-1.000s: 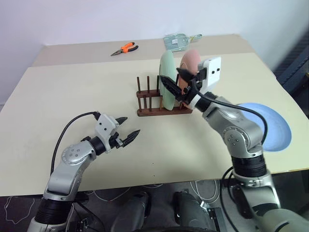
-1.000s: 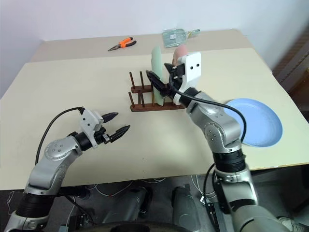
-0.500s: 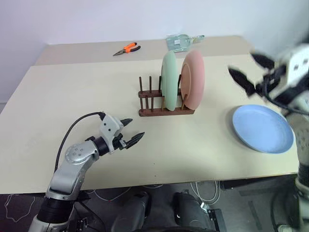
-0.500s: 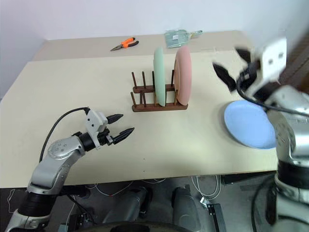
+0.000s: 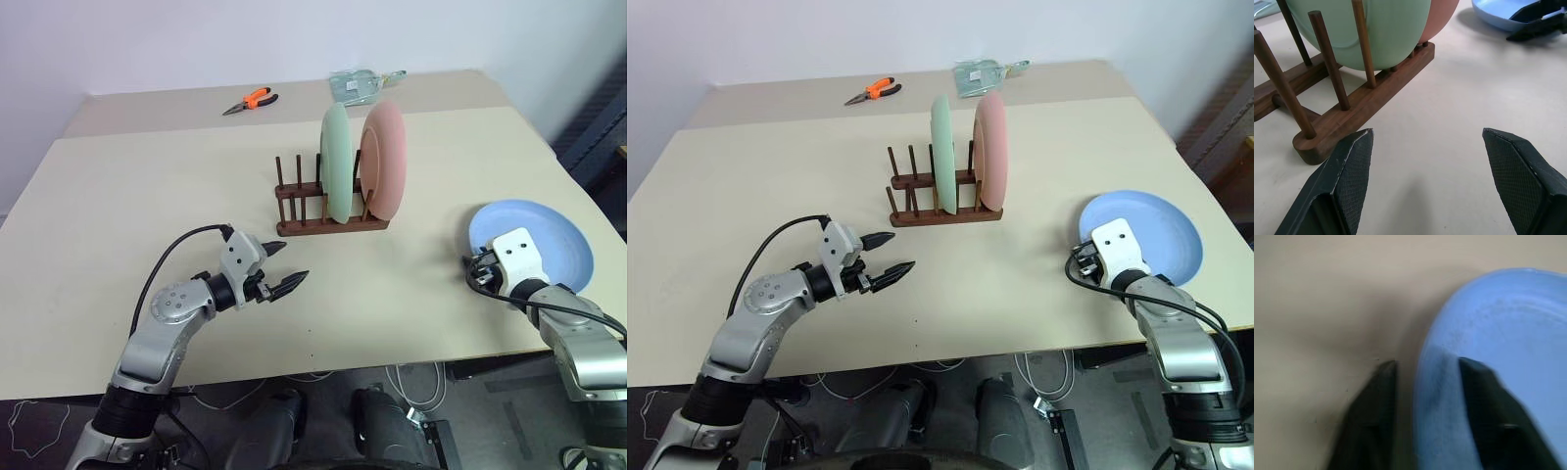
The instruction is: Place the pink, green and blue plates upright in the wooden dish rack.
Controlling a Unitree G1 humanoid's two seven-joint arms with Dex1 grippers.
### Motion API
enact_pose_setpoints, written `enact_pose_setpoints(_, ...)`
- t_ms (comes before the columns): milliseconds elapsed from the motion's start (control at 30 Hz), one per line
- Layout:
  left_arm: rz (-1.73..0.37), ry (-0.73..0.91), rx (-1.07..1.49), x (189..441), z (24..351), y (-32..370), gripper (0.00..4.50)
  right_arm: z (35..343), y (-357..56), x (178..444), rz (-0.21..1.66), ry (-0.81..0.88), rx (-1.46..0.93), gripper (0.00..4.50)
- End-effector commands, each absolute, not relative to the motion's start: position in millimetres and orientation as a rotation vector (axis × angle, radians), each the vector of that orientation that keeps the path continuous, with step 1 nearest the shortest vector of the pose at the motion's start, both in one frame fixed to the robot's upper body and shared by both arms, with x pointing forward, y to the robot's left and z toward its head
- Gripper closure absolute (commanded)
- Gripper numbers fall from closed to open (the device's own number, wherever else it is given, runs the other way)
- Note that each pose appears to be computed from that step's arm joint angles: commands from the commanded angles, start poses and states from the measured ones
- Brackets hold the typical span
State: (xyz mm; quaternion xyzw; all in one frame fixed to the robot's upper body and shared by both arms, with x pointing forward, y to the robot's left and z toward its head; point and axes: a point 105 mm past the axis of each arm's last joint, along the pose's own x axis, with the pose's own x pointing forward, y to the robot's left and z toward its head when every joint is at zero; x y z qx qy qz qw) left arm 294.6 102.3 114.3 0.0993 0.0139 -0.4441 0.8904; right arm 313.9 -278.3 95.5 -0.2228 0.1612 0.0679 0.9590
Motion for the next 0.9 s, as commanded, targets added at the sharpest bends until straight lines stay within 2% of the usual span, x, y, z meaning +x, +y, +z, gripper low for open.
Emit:
enact_pose_setpoints(33, -0.938, -0.018, 0.222, 293.7, 123.3, 97.6, 0.85, 107.6, -276.3, 319.7, 0.121, 0.285, -0.455, 4.45)
enact_pose_setpoints(133, -0.935, -0.017, 0.222, 292.4, 122.4, 98.8, 0.85, 137.6, -261.9, 326.3, 0.157, 0.164, -0.463, 4.45)
enact_pose_setpoints(267, -0.916, -0.014, 0.225, 292.8, 120.7, 103.6, 0.85, 221.6, -241.4, 336.6, 0.148, -0.157, -0.441, 4.45)
enact_pose_setpoints(400, -0.858, -0.029, 0.238, 299.7, 121.5, 114.0, 0.85, 310.6, -213.2, 327.4, 0.211, -0.496, -0.276, 4.45)
enact_pose_setpoints(500, -0.787, -0.059, 0.253, 308.2, 124.5, 124.7, 0.85, 355.3, -179.0, 311.6, 0.405, -0.652, -0.021, 4.45)
enact_pose_setpoints(633, -0.676, -0.092, 0.267, 317.9, 126.2, 143.0, 0.85, 387.2, -113.3, 275.3, 0.816, -0.734, 0.325, 4.45)
enact_pose_setpoints(700, -0.623, -0.092, 0.274, 319.6, 124.0, 155.7, 0.85, 390.8, -80.4, 258.3, 1.033, -0.697, 0.521, 4.45)
enact_pose_setpoints(800, -0.584, -0.089, 0.278, 320.5, 121.4, 166.5, 0.85, 387.7, -60.3, 253.8, 1.155, -0.627, 0.676, 4.45)
enact_pose_setpoints(900, -0.523, -0.082, 0.288, 319.7, 116.8, 181.4, 0.85, 377.8, -36.5, 265.6, 1.210, -0.500, 0.852, 4.45)
